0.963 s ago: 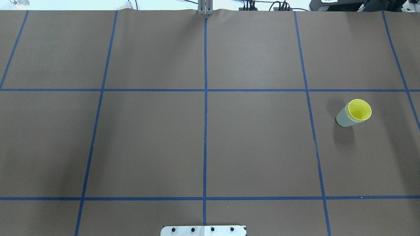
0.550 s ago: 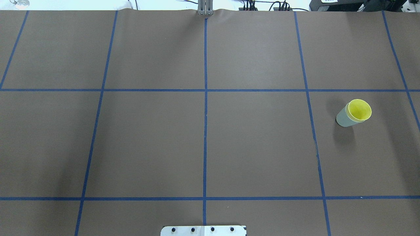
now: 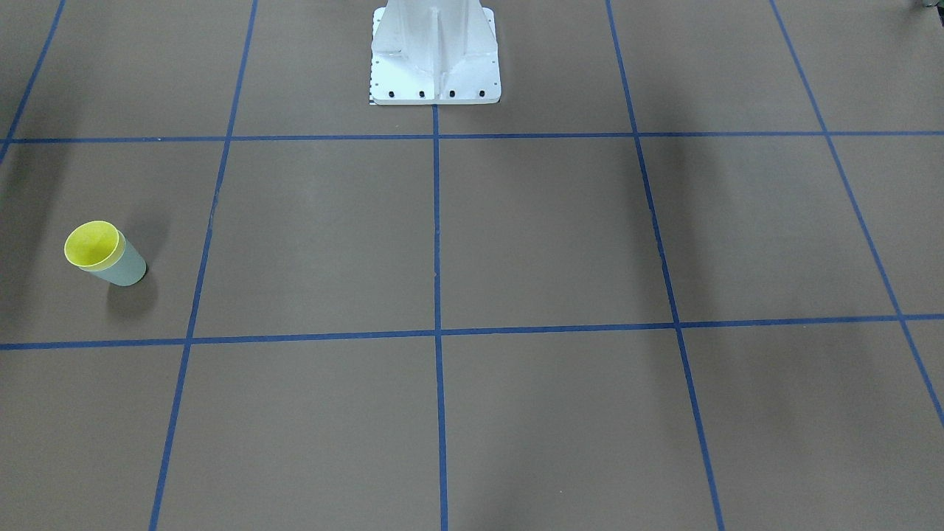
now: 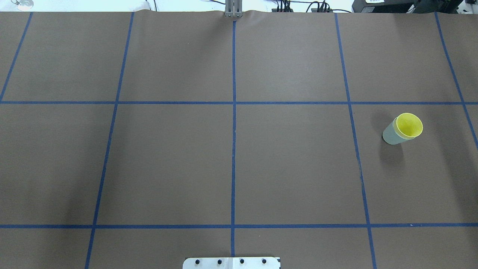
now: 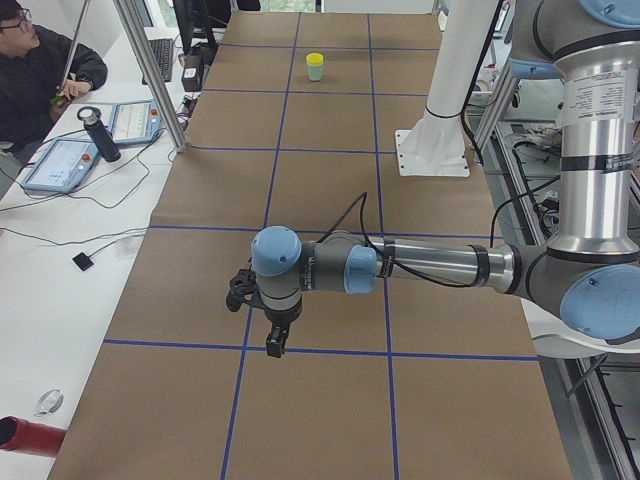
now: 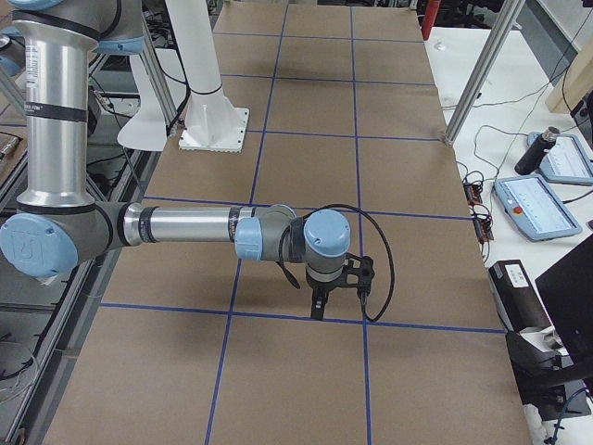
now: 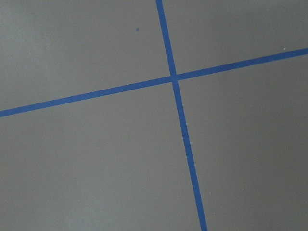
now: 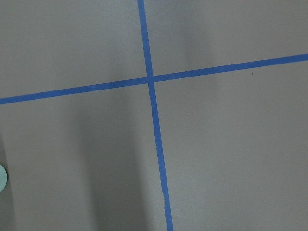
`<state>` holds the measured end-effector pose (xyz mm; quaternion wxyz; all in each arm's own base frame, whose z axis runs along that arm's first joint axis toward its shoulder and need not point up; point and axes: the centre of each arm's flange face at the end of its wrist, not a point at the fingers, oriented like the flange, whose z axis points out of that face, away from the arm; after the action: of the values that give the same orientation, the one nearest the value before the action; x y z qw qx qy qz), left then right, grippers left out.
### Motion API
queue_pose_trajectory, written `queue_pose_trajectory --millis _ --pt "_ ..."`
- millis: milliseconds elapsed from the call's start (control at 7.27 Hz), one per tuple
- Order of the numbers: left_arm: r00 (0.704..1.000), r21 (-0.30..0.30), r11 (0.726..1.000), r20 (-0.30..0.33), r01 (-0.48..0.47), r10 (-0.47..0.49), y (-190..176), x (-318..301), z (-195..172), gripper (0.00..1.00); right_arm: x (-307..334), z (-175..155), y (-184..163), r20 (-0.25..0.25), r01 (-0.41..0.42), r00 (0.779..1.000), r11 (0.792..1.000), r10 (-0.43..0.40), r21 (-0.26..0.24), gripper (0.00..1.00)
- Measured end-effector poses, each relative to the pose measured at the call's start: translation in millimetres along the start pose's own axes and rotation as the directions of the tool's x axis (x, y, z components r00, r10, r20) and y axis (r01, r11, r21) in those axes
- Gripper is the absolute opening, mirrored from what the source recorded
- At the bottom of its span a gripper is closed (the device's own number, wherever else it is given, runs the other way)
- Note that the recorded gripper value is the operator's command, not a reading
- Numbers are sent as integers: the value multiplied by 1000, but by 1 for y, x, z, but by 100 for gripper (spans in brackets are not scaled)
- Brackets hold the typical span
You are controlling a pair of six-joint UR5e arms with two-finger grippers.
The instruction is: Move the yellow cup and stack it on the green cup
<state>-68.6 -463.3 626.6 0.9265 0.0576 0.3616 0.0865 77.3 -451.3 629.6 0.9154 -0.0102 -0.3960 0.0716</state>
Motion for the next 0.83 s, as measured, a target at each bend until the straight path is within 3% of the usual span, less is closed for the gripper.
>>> queue_pose_trajectory --millis 826 --pt "1000 6 1000 7 -6 6 -4 1 -2 100 -1 -1 -2 -1 1 1000 1000 -1 2 99"
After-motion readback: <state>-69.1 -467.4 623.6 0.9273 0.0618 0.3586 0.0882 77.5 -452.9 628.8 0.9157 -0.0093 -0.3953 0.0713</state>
